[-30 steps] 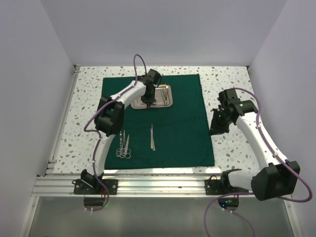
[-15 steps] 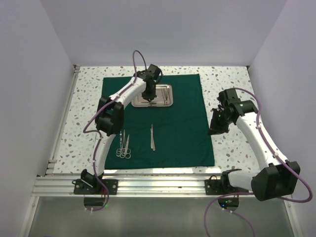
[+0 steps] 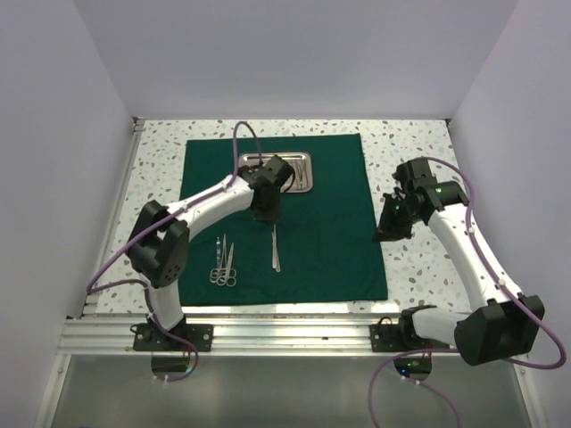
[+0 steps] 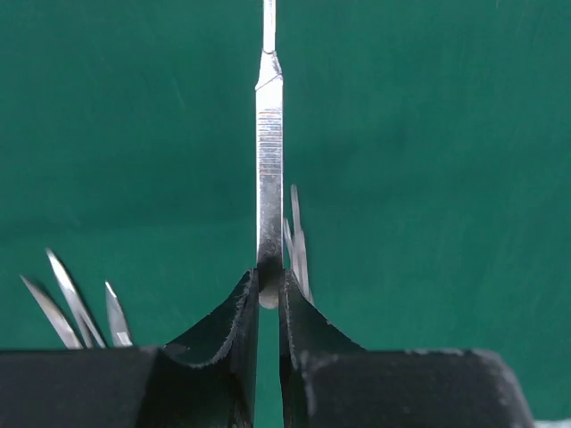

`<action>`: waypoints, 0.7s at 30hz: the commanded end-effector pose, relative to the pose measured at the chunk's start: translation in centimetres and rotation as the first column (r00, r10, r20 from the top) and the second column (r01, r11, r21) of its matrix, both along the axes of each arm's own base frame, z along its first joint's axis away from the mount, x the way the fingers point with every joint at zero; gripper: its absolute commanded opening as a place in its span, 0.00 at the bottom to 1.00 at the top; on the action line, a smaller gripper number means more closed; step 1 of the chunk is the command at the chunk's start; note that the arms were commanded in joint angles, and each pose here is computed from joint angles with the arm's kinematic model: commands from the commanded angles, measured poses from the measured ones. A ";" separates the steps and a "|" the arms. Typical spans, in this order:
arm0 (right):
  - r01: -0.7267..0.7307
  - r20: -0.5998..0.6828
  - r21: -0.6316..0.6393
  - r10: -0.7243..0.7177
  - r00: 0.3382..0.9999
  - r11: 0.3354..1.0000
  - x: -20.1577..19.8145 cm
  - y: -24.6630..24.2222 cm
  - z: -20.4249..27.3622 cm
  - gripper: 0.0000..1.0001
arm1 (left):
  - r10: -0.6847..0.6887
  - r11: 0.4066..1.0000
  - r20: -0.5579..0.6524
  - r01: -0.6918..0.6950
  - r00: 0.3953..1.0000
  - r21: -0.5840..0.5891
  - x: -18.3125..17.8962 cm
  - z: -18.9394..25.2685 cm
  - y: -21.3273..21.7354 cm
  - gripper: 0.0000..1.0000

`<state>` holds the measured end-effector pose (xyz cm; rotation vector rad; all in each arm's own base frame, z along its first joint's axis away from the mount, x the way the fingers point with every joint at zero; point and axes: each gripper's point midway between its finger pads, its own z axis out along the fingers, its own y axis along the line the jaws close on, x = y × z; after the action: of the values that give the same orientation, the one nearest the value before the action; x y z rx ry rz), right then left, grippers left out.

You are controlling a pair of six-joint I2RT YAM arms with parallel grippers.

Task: Open and lay out the surgical kit
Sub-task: Place the medical item in the surgical kit.

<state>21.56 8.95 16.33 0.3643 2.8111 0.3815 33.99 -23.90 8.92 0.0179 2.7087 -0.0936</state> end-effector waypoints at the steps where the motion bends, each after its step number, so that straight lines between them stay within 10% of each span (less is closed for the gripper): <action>1: -0.011 0.049 0.051 0.008 0.999 0.999 0.4 0.9 1.7 0.00 | 0.047 0.996 0.005 -0.046 0.999 -0.073 -3.7 0.6 -0.9 0.00; 12: -0.015 0.001 0.094 0.015 1.000 0.996 -0.2 1.9 -0.4 0.00 | 0.061 0.996 -0.080 -0.066 0.995 -0.067 -10.0 -2.3 -1.0 0.00; 21: -0.015 0.065 0.144 0.006 0.998 0.989 4.0 3.4 1.6 0.00 | 0.019 0.992 -0.013 -0.021 1.000 -0.126 -9.4 1.1 -1.8 0.56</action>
<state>22.52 10.81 15.22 0.3890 2.8392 0.4836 23.16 -24.21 6.42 -0.0386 2.8094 -0.1448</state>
